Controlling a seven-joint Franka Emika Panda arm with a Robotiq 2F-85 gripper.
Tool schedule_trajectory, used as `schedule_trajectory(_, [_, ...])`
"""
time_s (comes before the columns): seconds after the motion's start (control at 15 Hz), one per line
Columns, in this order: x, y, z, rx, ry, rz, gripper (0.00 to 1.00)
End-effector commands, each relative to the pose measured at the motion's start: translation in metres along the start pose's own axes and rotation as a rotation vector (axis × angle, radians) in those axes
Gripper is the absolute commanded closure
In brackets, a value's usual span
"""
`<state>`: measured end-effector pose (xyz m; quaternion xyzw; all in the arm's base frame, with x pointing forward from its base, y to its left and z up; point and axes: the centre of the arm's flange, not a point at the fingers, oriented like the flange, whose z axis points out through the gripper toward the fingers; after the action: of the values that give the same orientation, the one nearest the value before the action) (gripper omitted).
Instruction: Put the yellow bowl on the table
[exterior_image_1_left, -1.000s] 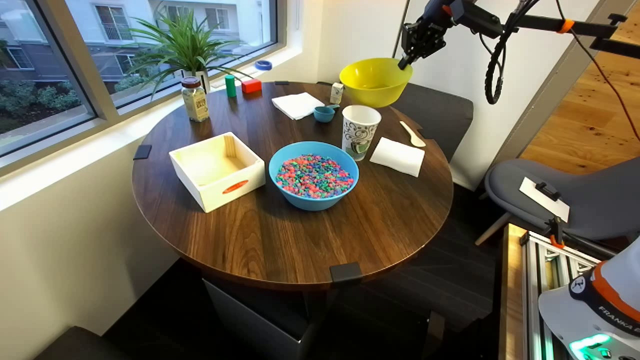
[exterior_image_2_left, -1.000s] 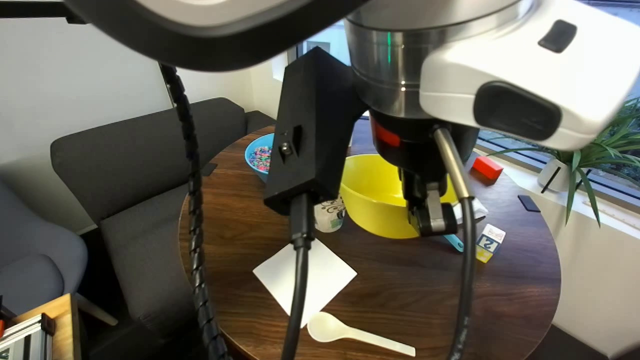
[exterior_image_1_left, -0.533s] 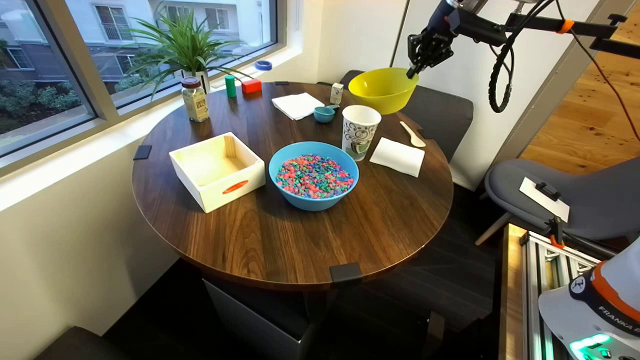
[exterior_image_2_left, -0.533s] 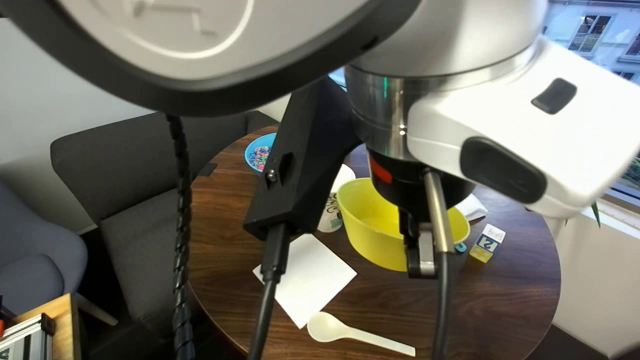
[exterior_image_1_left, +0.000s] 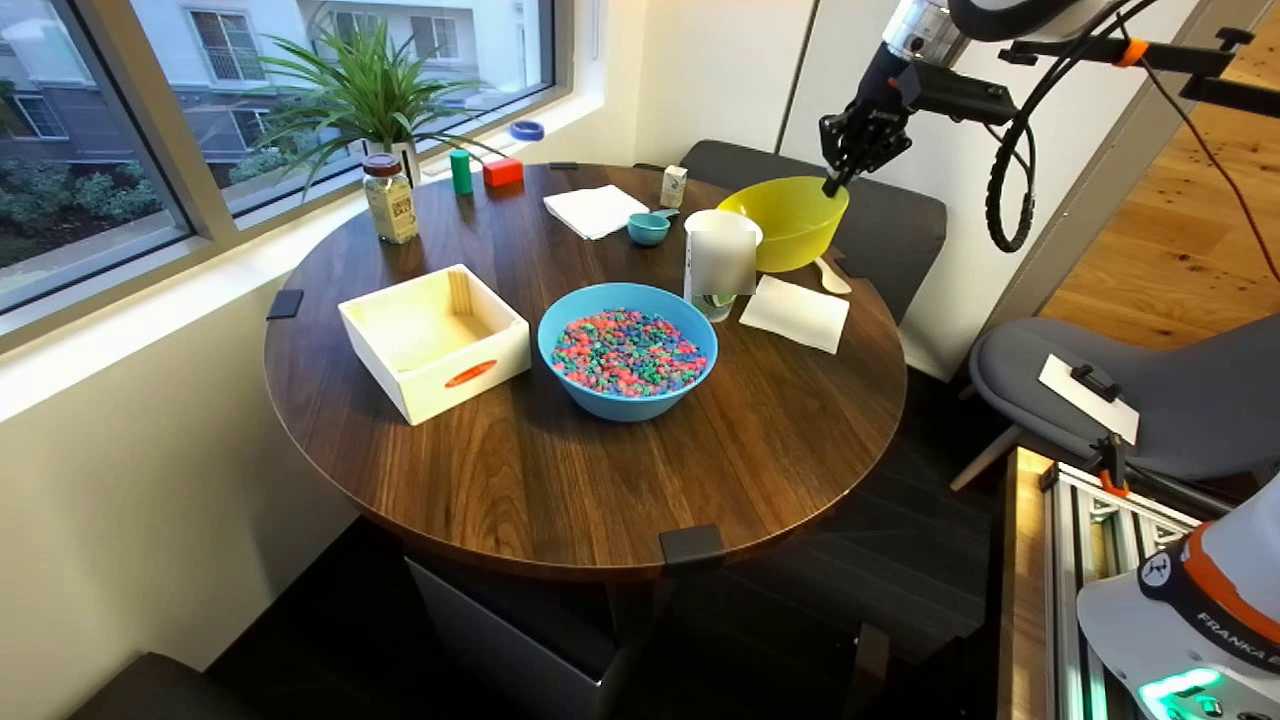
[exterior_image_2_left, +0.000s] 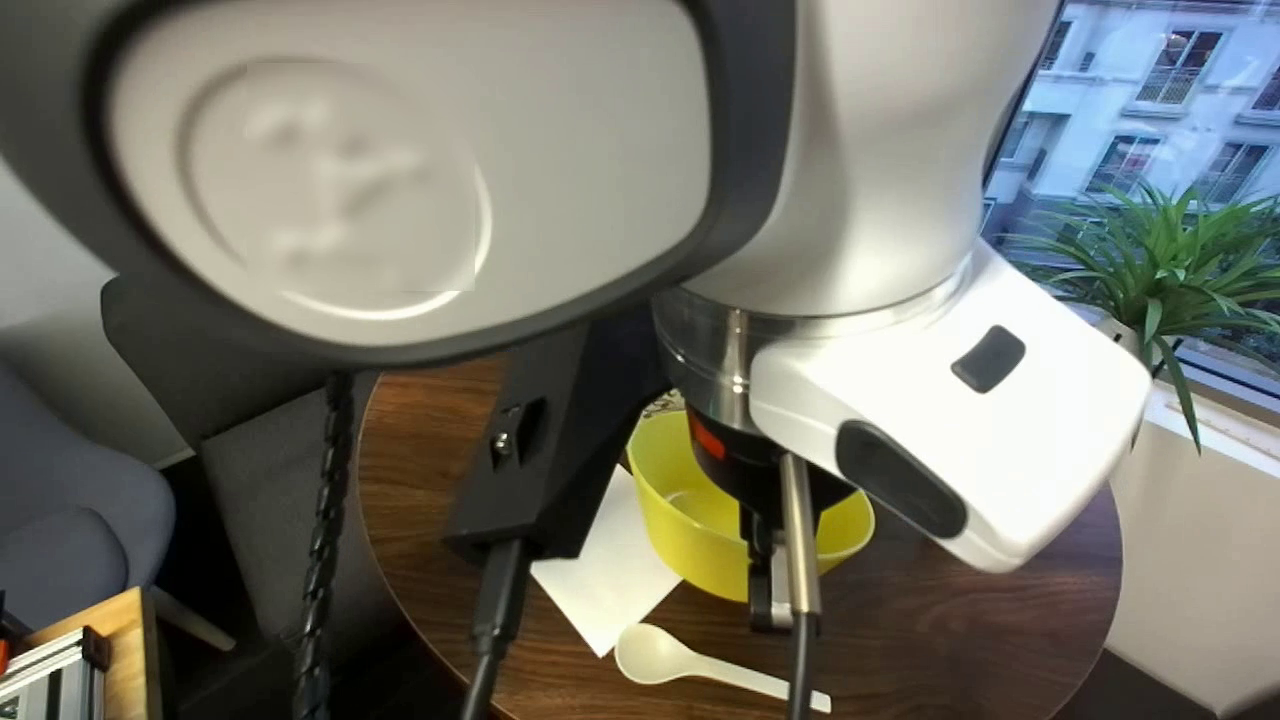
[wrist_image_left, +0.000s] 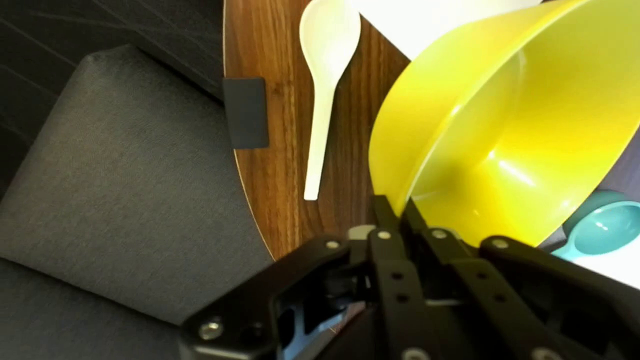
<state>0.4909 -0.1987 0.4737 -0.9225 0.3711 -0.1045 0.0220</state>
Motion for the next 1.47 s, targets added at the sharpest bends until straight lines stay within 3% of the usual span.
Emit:
schedule_trajectory(0.0, [-0.010,0.007,0.011,-0.039,-0.017,-0.026,0.98])
schedule_trajectory(0.33, [-0.012,0.009,0.026,-0.073,-0.016,-0.059,0.98])
schedule_trajectory(0.8, [-0.004,0.012,0.035,-0.140,0.058,-0.101,0.98])
schedule_trajectory(1.4, [-0.006,0.012,0.048,-0.133,0.059,-0.144,0.97])
